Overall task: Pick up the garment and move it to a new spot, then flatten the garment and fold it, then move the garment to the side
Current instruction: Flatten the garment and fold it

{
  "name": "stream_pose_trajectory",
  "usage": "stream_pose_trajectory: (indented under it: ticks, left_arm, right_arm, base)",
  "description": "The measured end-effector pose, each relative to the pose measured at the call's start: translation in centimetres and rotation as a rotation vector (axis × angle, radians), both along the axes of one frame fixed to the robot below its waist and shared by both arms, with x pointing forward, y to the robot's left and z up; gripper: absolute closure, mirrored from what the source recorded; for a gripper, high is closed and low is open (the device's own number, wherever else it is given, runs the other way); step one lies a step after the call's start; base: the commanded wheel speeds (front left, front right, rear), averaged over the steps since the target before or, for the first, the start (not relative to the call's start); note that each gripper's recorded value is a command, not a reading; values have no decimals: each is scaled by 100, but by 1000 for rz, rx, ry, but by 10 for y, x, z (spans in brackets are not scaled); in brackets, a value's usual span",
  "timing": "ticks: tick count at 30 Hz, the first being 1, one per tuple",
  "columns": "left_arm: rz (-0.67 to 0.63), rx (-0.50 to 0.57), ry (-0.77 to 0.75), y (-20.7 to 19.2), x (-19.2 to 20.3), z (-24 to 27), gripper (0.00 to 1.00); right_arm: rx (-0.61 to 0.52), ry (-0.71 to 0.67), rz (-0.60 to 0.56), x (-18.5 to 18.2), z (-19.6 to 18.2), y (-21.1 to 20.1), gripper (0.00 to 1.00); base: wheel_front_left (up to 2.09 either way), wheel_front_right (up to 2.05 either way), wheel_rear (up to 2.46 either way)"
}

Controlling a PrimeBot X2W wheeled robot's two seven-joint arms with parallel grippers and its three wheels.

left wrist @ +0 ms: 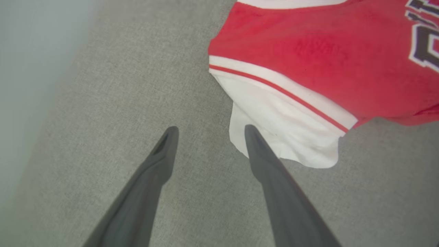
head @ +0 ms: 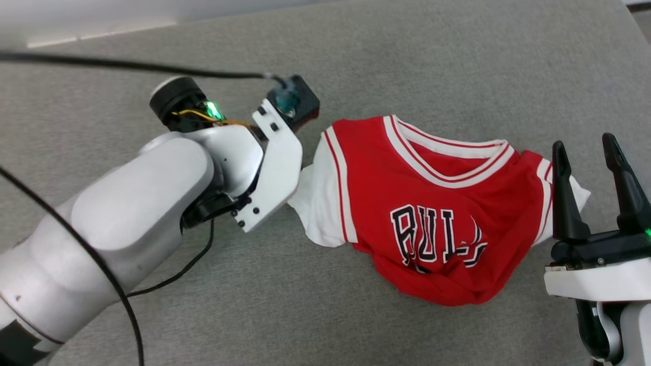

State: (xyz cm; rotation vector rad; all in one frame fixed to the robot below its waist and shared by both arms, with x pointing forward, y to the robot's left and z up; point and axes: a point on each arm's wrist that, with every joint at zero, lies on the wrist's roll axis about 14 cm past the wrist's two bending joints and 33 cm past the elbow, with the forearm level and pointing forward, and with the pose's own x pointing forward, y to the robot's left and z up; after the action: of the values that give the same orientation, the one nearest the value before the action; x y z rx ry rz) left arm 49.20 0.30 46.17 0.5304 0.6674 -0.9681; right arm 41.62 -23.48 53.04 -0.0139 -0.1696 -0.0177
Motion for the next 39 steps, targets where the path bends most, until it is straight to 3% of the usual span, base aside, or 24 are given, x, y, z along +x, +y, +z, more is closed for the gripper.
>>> stream_pose_trajectory:
  ticks: [4,11,13,14,15,25,30,39]
  left_arm:
    - [-81,124,125,-2,-13,-31,0]
    - [-129,202,246,-10,-18,-70,0]
    - [-161,286,255,-6,-25,-80,0]
    - [-174,300,251,-7,-29,-83,67]
    - [-183,300,249,-8,-30,-84,100]
    - [-161,244,179,6,-35,-64,100]
    - [-28,255,161,61,-28,-51,100]
    - [335,333,247,196,-35,-59,100]
  right_arm:
    - [-7,20,-11,3,-7,-3,0]
    - [-18,50,-40,11,-19,-11,0]
    - [-20,60,-47,11,-22,-13,0]
    - [-23,66,-49,11,-23,-14,0]
    - [-27,69,-52,10,-24,-14,0]
    - [-25,44,-36,13,-17,-9,0]
    - [-2,58,-2,9,-23,4,0]
    - [1,41,95,17,-18,34,0]
  base:
    - [0,0,0]
    - [0,0,0]
    - [0,0,0]
    - [0,0,0]
    - [0,0,0]
    - [0,0,0]
    - [0,0,0]
    - [0,0,0]
